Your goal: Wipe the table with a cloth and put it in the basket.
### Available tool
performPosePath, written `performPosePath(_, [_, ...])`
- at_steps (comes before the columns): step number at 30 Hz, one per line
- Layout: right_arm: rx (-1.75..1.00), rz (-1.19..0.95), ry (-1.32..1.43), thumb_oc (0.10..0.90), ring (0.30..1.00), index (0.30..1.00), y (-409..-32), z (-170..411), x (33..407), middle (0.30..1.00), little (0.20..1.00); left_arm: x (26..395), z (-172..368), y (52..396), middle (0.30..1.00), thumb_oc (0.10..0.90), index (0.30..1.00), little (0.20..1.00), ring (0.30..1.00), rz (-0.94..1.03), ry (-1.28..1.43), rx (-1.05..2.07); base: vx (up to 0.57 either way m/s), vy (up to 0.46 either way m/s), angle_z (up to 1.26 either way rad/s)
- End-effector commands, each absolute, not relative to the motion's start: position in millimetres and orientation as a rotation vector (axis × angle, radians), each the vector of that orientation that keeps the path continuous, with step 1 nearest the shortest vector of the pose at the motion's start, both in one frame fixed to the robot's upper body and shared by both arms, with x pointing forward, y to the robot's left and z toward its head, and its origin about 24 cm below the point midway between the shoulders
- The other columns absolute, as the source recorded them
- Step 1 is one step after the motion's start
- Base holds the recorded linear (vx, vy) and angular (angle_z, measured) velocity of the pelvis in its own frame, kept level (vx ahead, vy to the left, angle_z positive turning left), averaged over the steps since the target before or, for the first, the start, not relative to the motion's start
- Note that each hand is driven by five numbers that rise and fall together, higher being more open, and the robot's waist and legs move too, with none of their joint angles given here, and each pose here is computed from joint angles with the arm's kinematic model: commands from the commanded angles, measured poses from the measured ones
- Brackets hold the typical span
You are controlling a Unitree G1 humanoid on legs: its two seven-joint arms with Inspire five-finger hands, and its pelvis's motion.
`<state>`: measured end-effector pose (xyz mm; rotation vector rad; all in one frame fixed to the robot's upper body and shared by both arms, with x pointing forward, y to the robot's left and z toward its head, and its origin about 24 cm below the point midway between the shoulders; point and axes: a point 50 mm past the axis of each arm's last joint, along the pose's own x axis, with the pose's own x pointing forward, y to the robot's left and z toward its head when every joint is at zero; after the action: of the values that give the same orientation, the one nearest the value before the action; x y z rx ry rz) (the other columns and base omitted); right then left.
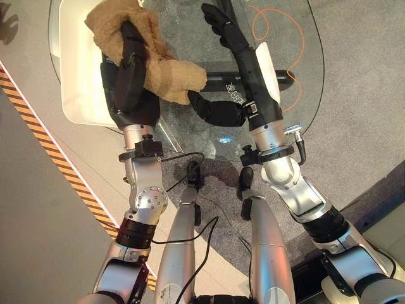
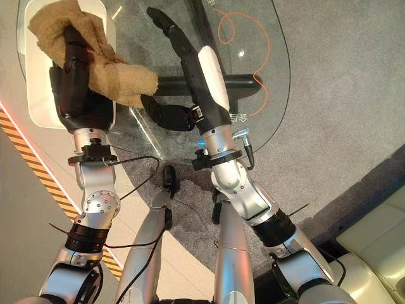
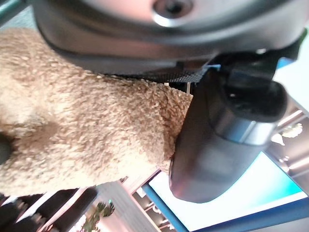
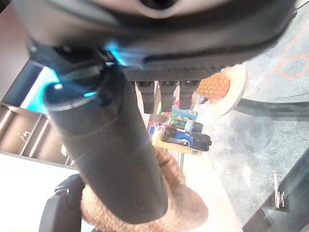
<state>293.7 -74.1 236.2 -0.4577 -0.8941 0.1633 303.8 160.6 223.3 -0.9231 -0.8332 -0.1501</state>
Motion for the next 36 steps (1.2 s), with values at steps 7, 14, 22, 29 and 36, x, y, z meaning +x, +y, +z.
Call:
performPosePath(7, [-0.296,0.153,-1.201,0.8,0.9,0.9,-71,287,259,0.9,0.9,270,295,183,0.3,0.1,0.3,0.2,0.3,-0.119,-1.31,-0.823,0.0,0.0,0.0])
performPosePath(14, [-0.304,0.094,-1.193,0.8,0.9,0.9,-76,287,266,0.9,0.9,275,296,191,0.3,0.1,0.3,0.2,0.3,-0.016,-1.309,-0.779,0.0,0.0,0.0])
performPosePath(22, [-0.298,-0.105,-1.149,0.8,0.9,0.9,-102,280,280,0.9,0.9,283,292,207,0.3,0.1,0.3,0.2,0.3,0.148,-1.286,-0.692,-0.01,0.025,-0.01])
performPosePath(29, [-0.292,-0.317,-1.029,0.8,0.9,0.9,-136,256,303,0.9,0.9,295,284,227,0.3,0.1,0.3,0.2,0.3,0.258,-1.251,-0.657,0.0,0.038,-0.02])
performPosePath(36, [-0.322,-0.53,-0.919,0.8,0.9,0.9,-175,236,318,0.9,0.9,303,279,248,0.3,0.1,0.3,0.2,0.3,0.378,-1.219,-0.59,0.0,0.01,0.0])
